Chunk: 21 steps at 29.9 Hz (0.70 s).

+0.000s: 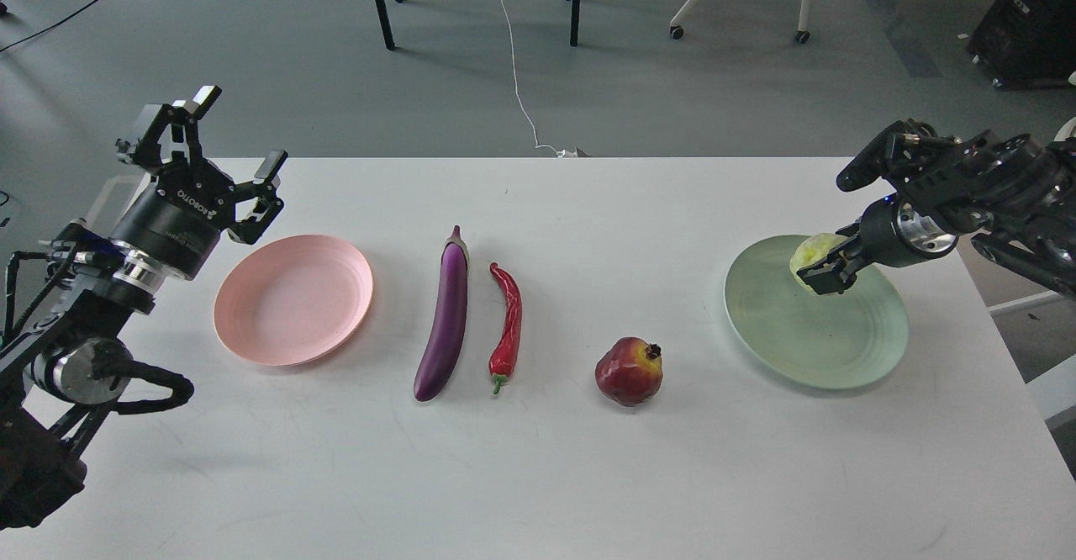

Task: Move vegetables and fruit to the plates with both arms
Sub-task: 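Carry the fruit onto the pale green plate and release it, then reach the right gripper down and grasp the red pomegranate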

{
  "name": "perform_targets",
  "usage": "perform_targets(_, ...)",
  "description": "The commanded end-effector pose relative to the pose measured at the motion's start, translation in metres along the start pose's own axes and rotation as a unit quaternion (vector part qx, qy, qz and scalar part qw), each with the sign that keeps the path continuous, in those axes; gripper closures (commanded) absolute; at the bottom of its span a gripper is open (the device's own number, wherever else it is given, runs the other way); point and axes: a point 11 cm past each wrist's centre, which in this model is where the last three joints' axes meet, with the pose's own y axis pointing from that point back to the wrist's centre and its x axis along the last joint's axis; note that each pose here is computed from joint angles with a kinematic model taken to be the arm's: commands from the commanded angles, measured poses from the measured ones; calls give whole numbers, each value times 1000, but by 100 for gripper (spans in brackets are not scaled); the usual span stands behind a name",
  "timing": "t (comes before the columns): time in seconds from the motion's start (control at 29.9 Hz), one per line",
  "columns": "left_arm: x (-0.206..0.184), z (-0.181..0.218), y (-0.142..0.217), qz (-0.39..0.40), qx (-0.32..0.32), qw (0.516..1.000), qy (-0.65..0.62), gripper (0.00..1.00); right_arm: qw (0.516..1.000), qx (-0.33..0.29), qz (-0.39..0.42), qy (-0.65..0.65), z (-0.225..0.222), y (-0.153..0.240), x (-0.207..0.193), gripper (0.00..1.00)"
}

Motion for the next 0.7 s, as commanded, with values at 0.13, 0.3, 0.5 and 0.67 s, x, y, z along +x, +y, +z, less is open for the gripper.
perform_targets(0.13, 1, 2, 0, 1, -1, 1000, -1, 2, 1000, 0, 1, -1, -1, -1, 2, 3)
perform_targets(0.3, 1, 2, 0, 1, -1, 1000, -1, 2, 1000, 6, 10, 0, -4, 3, 10, 2)
perform_targets(0.5, 2, 3, 0, 1, -2, 1000, -2, 2, 992, 92, 82, 11, -56, 36, 75, 2)
perform_targets(0.67, 1, 3, 0, 0, -2, 1000, -2, 2, 982, 175, 55, 52, -119, 51, 81, 2)
